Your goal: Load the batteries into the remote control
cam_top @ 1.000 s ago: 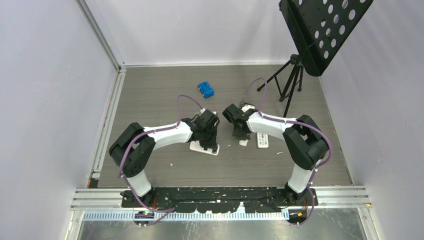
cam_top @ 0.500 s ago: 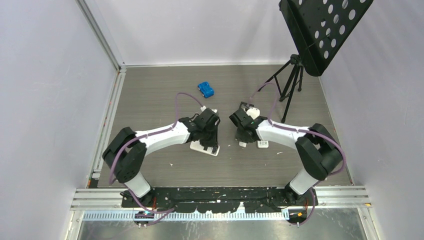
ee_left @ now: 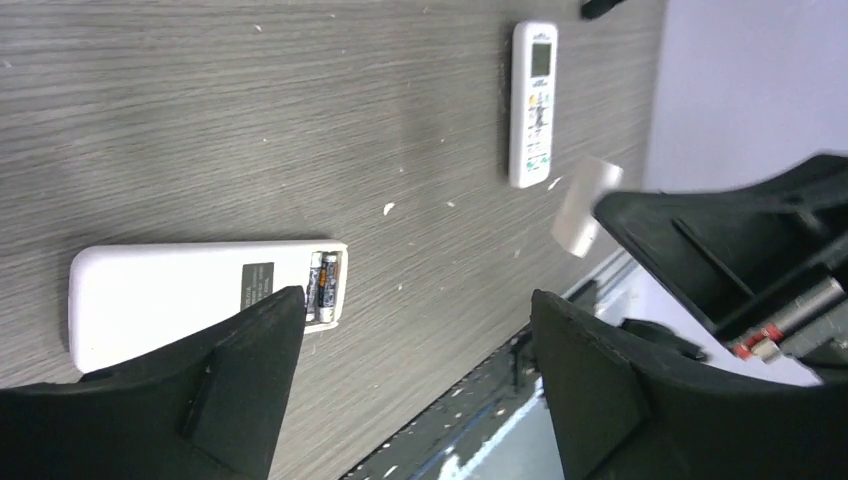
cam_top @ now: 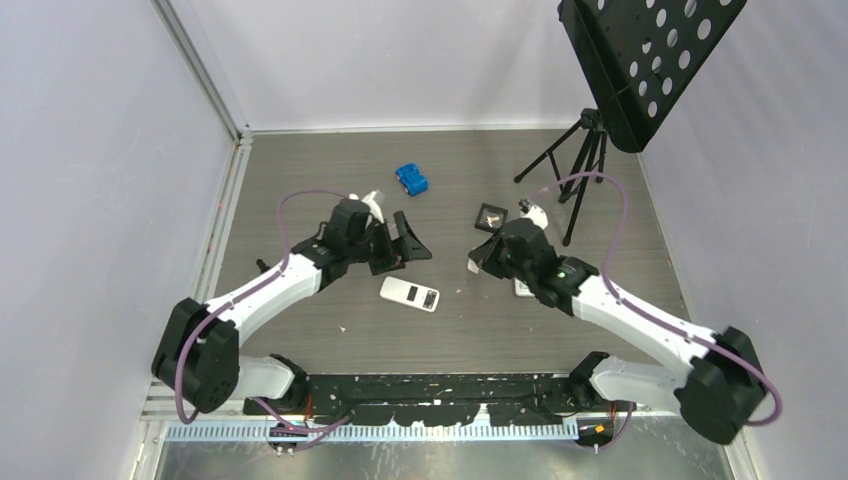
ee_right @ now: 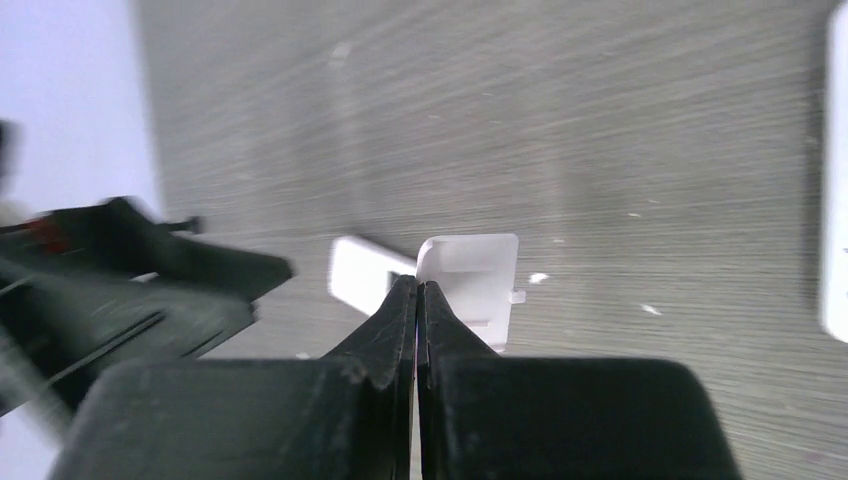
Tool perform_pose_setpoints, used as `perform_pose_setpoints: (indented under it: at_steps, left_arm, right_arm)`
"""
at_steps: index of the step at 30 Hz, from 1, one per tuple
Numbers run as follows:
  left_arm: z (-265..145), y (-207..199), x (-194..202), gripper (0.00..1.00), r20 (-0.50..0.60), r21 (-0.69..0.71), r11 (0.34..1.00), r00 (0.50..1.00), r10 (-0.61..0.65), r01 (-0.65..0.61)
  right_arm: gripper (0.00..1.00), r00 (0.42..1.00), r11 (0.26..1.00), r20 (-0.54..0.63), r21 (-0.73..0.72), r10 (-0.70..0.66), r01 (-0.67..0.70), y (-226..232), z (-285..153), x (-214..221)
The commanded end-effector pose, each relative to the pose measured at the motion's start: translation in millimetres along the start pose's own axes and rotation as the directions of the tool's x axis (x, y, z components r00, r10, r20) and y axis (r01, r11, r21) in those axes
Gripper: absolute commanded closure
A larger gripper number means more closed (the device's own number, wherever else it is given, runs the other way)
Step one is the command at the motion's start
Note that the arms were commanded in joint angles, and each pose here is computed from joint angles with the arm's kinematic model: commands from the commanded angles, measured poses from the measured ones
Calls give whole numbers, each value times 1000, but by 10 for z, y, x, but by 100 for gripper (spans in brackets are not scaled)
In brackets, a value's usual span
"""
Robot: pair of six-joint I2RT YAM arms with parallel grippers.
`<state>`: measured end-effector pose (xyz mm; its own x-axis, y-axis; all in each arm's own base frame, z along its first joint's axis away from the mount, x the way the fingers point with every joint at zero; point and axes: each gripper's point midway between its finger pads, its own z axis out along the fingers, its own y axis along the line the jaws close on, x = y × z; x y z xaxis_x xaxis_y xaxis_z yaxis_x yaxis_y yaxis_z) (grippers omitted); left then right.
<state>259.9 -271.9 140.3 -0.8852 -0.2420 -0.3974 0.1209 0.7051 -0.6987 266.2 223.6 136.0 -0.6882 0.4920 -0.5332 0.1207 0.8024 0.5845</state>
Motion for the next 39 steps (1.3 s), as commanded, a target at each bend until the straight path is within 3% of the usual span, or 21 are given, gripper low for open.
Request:
perform_pose_setpoints:
  at_steps: [1, 5, 8, 15, 22, 26, 29, 34, 39]
  left_arm:
    - [-289, -490, -219, 12, 56, 290, 956, 997, -57, 38]
    - [-502, -828, -237, 4, 26, 450, 889, 994, -108, 85]
    - [-658, -1116, -305, 1, -8, 591, 794, 985, -171, 143]
    - [-947, -1533, -446, 4, -128, 759, 588, 949, -287, 280]
    - [-1046, -1680, -384, 11, -270, 774, 489, 908, -321, 403]
    - [-1121, -1724, -391, 25, -321, 787, 431, 889, -326, 442]
    - [-1151, -1736, -401, 43, -332, 795, 408, 885, -326, 449]
    - [-1124, -1726, -401, 73, -322, 798, 413, 890, -323, 439]
    - [-1084, -1710, -404, 88, -309, 799, 423, 895, -321, 427]
  right_arm:
    - [100, 985, 934, 77, -337, 152, -118, 668, -450, -338]
    - [100, 962, 814, 76, -552, 263, -179, 1002, -887, -521]
    - [100, 945, 716, 35, -662, 325, -221, 1175, -1124, -587]
    - [100, 925, 528, -99, -797, 366, -294, 1483, -1433, -606]
    - [100, 924, 464, -134, -833, 358, -301, 1618, -1454, -615]
    - [100, 923, 453, -147, -837, 355, -307, 1640, -1400, -595]
    - [100, 922, 451, -152, -836, 357, -312, 1625, -1366, -574]
    - [100, 920, 473, -134, -825, 368, -309, 1559, -1334, -570]
    - [100, 922, 501, -115, -811, 370, -302, 1503, -1311, -565]
